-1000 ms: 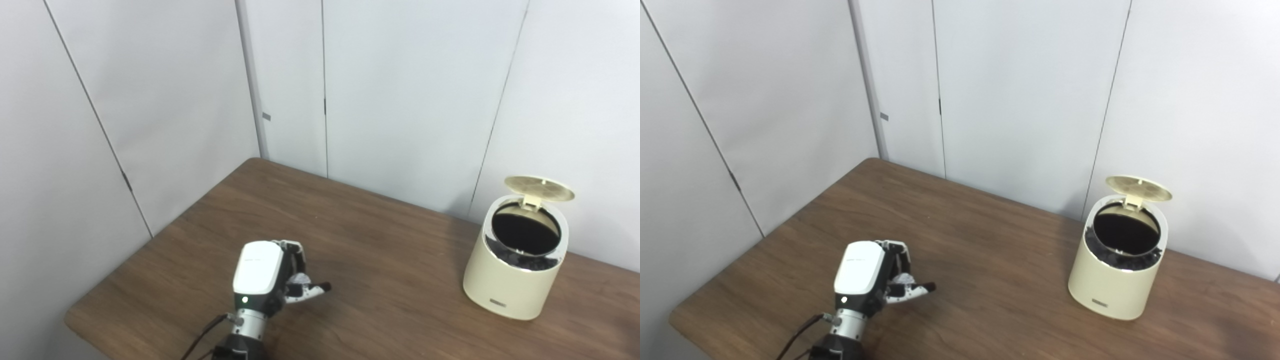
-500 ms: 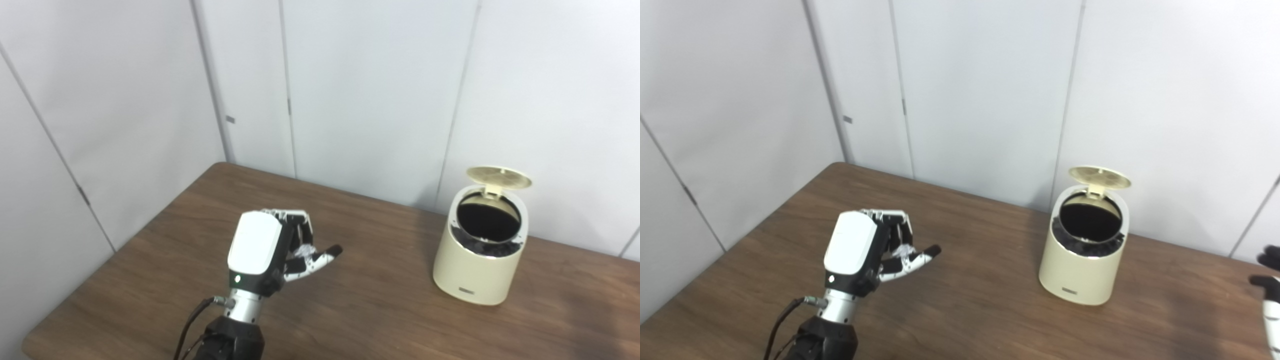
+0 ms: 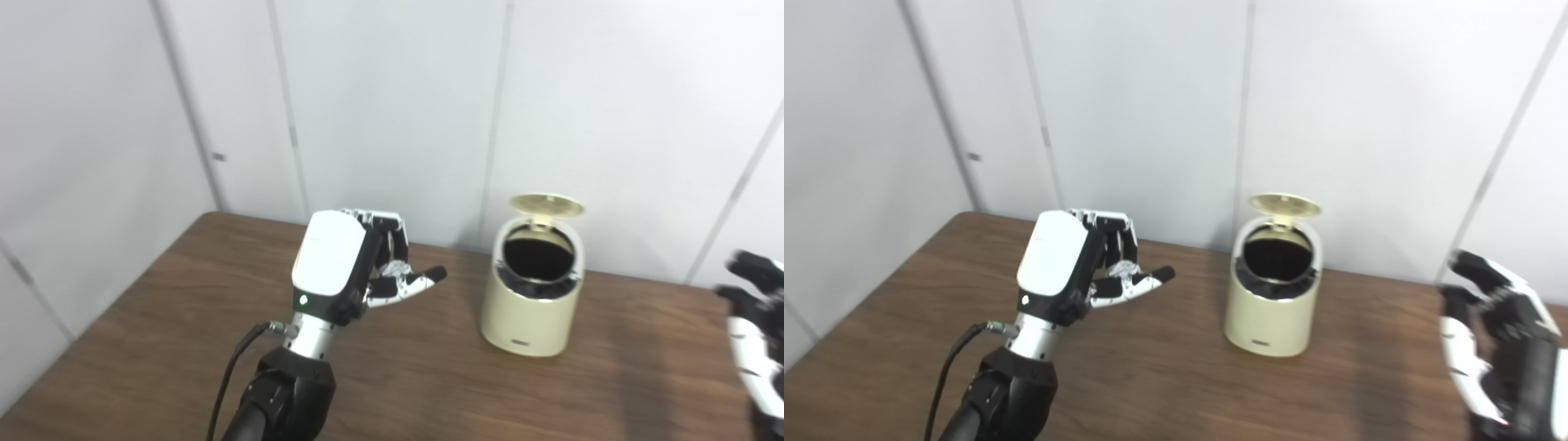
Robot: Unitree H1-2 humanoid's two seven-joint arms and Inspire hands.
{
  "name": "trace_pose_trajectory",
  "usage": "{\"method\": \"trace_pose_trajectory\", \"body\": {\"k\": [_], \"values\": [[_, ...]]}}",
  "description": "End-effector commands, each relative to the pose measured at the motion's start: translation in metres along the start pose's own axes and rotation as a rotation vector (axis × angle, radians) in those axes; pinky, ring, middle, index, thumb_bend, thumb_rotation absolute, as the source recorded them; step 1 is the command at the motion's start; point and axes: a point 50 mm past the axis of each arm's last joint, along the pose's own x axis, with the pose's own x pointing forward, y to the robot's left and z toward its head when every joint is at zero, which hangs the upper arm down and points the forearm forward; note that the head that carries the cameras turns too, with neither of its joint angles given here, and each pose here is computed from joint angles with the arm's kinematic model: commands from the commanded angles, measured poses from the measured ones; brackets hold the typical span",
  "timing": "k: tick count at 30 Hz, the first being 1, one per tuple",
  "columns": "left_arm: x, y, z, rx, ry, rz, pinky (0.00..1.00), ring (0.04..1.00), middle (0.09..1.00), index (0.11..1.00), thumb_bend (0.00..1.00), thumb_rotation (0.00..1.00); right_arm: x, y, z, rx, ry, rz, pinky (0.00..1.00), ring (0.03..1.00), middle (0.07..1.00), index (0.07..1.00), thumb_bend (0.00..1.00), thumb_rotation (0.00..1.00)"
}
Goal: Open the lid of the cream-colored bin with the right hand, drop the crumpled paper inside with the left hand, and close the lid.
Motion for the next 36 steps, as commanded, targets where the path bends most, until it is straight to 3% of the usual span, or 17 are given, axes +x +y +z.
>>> {"method": "trace_pose_trajectory", "body": {"k": [1,6,9,19,32,36], "values": [[0.017,0.004,0.010,-0.005,-0.069,0.056,0.04,0.081,0.135,0.173,0.49,0.15,0.009,0.005,0.013,0.010,-0.092,-0.012,0.67,0.778,0.769,0.698,0.08,0.51],[0.035,-0.009,0.017,-0.031,-0.128,0.062,0.04,0.079,0.133,0.170,0.49,0.18,0.001,0.005,-0.004,-0.021,-0.089,-0.026,0.85,0.859,0.829,0.764,0.18,0.71],[0.045,-0.020,0.019,-0.062,-0.161,0.064,0.04,0.082,0.137,0.177,0.48,0.16,-0.007,0.004,-0.020,-0.053,-0.080,-0.040,0.81,0.836,0.817,0.774,0.19,0.74],[0.057,-0.045,0.011,-0.089,-0.205,0.035,0.04,0.082,0.140,0.193,0.48,0.13,-0.015,0.024,-0.029,-0.080,-0.072,-0.074,0.77,0.807,0.791,0.756,0.28,0.77],[0.076,-0.085,0.011,-0.117,-0.230,0.008,0.04,0.082,0.140,0.192,0.48,0.13,-0.013,0.038,-0.022,-0.067,-0.105,-0.119,0.76,0.805,0.789,0.753,0.25,0.74],[0.081,-0.100,0.015,-0.102,-0.283,0.044,0.04,0.082,0.136,0.183,0.49,0.11,-0.013,0.038,-0.019,-0.066,-0.118,-0.131,0.75,0.803,0.787,0.754,0.24,0.72]]}}
